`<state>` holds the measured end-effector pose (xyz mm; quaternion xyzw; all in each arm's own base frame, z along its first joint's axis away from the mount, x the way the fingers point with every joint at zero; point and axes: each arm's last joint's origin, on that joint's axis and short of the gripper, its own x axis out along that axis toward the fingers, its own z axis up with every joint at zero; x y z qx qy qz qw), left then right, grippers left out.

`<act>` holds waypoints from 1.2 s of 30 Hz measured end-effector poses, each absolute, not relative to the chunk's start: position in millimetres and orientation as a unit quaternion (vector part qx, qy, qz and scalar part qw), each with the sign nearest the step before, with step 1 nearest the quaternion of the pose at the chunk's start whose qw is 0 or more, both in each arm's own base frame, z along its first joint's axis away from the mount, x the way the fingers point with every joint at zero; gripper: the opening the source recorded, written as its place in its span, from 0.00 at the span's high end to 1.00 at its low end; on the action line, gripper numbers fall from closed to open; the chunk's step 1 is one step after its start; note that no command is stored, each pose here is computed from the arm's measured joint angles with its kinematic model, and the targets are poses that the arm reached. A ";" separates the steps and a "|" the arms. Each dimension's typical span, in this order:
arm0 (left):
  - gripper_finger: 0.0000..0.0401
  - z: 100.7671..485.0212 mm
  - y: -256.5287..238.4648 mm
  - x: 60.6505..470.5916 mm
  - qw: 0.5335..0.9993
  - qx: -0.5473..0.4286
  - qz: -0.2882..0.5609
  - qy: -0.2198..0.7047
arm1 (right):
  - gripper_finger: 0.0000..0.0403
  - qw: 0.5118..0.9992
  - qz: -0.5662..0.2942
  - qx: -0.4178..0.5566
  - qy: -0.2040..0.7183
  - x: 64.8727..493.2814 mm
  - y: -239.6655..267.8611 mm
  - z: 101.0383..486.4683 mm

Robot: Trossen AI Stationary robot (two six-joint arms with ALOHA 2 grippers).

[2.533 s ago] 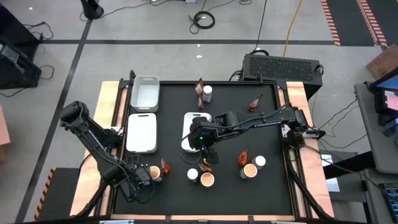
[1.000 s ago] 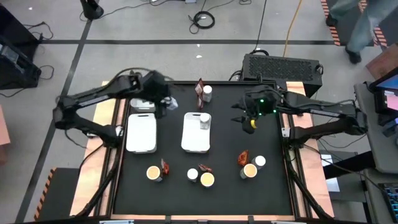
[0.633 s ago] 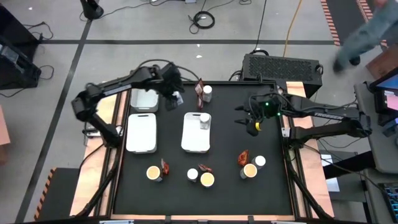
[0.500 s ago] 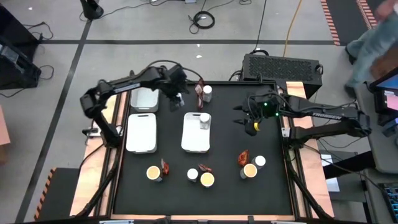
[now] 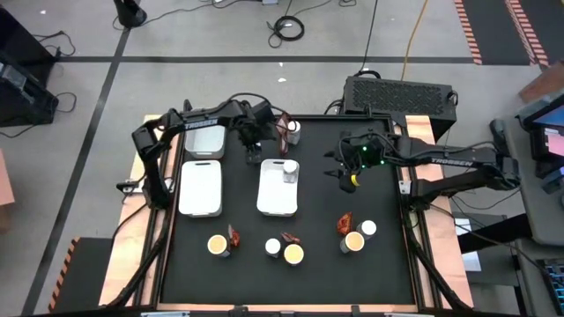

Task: Sort spices by type
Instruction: Put the white seasoning bottle into the right white bin

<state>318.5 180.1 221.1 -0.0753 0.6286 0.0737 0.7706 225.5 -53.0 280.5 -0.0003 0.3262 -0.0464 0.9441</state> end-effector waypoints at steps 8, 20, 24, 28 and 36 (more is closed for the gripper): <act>0.26 219.6 178.1 319.5 0.768 -0.075 0.069 0.632 | 0.40 0.939 -0.045 0.002 0.340 230.4 -54.1 274.2; 0.19 265.0 170.7 302.2 0.785 -0.025 0.099 0.611 | 0.40 0.942 -0.046 0.003 0.333 231.3 -54.3 275.2; 0.19 296.7 161.3 285.1 0.806 -0.018 0.120 0.579 | 0.40 0.945 -0.047 0.001 0.323 232.6 -54.7 276.9; 0.19 323.5 149.8 264.2 0.827 -0.023 0.144 0.542 | 0.40 0.957 -0.051 -0.006 0.286 236.9 -55.9 283.0; 0.19 334.7 119.1 217.4 0.854 -0.060 0.178 0.485 | 0.40 0.980 -0.062 -0.036 0.187 257.9 -65.9 292.3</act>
